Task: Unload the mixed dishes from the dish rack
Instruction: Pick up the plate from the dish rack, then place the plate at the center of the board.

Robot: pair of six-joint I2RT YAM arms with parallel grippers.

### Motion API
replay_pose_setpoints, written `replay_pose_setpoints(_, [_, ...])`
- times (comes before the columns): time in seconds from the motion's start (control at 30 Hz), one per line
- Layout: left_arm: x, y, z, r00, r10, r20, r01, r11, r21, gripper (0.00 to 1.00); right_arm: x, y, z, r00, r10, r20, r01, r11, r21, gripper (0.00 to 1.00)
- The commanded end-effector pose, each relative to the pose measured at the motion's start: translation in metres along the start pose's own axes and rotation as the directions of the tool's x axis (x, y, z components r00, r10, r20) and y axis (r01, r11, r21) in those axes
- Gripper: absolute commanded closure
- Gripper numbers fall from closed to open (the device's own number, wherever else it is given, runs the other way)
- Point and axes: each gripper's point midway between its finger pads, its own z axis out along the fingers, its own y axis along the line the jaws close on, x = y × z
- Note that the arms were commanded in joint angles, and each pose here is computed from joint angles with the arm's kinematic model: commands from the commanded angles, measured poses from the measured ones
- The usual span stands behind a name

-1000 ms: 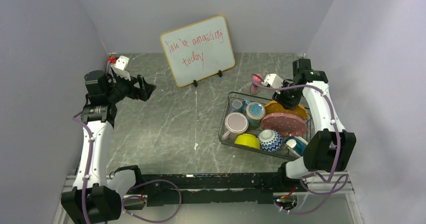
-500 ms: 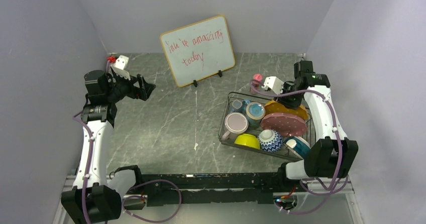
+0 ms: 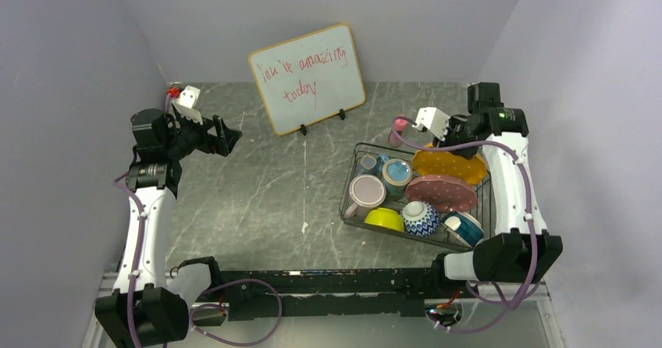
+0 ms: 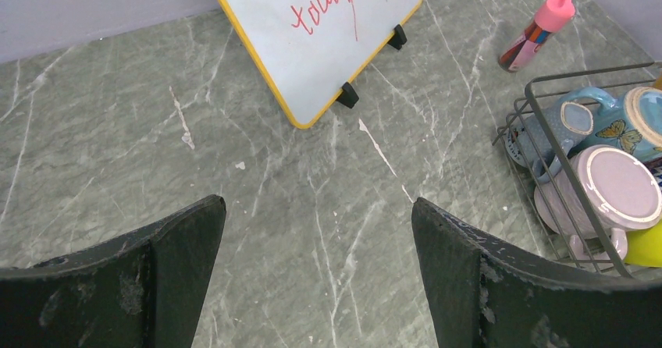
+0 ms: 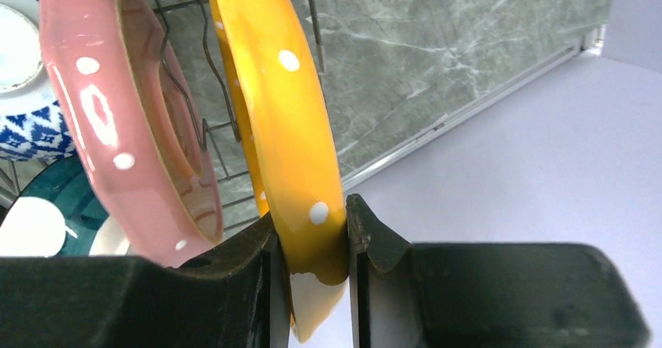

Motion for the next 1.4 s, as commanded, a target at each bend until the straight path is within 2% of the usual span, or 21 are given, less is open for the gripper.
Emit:
replay_pose_setpoints(0.0, [-0.01,0.001,0.003,0.999,0.034,0.032,-0.035,0.999,0.014,0.05,-0.027,-0.045,-0.071,0.994,-0.067,0.086,0.04,0.957,0.287,1.0])
replay_pose_setpoints(0.3, [-0.012,0.002,0.005,0.999,0.014,0.032,-0.014,1.0,0.016,0.05,-0.055,-0.07,-0.13,0.972,-0.145,0.187,0.03,0.858,0.513,1.0])
replay_pose_setpoints(0.43, [-0.014,0.002,0.007,0.999,0.003,0.037,-0.004,1.0,0.024,0.05,-0.079,-0.083,-0.158,0.937,-0.132,0.323,-0.08,0.82,0.567,1.0])
replay_pose_setpoints(0.57, [-0.018,-0.005,0.008,0.999,-0.01,0.036,0.007,0.998,0.067,0.05,-0.111,-0.088,-0.178,0.853,-0.102,0.512,-0.221,0.818,0.532,1.0])
replay_pose_setpoints(0.67, [-0.024,-0.016,0.009,0.999,-0.017,0.029,0.013,0.99,0.138,0.05,-0.136,-0.088,-0.187,0.753,-0.046,0.656,-0.336,0.831,0.444,1.0])
replay_pose_setpoints(0.77, [-0.037,-0.034,0.007,1.0,-0.023,0.019,0.018,0.97,0.241,0.05,-0.165,-0.08,-0.191,0.614,0.05,0.788,-0.426,0.861,0.277,1.0])
replay_pose_setpoints(0.87, [-0.046,-0.047,0.008,0.998,-0.056,-0.004,0.054,0.958,0.283,0.05,-0.196,-0.066,-0.19,0.499,0.127,0.857,-0.434,0.893,0.12,1.0])
replay_pose_setpoints(0.97, [-0.054,-0.064,0.007,0.998,-0.057,-0.009,0.057,0.938,0.342,0.05,-0.221,-0.051,-0.185,0.416,0.196,0.888,-0.419,0.908,-0.004,1.0])
replay_pose_setpoints(1.13, [-0.062,-0.096,0.005,0.998,-0.054,-0.01,0.053,0.902,0.427,0.09,-0.252,-0.028,-0.169,0.336,0.313,0.889,-0.374,0.91,-0.179,1.0])
replay_pose_setpoints(1.2, [-0.063,-0.11,0.004,0.999,-0.046,-0.009,0.045,0.887,0.46,0.12,-0.26,-0.021,-0.159,0.318,0.366,0.875,-0.351,0.902,-0.25,1.0])
replay_pose_setpoints(1.37, [-0.065,-0.124,0.004,0.999,-0.053,-0.008,0.05,0.875,0.481,0.12,-0.275,-0.008,-0.139,0.301,0.471,0.83,-0.317,0.87,-0.378,1.0])
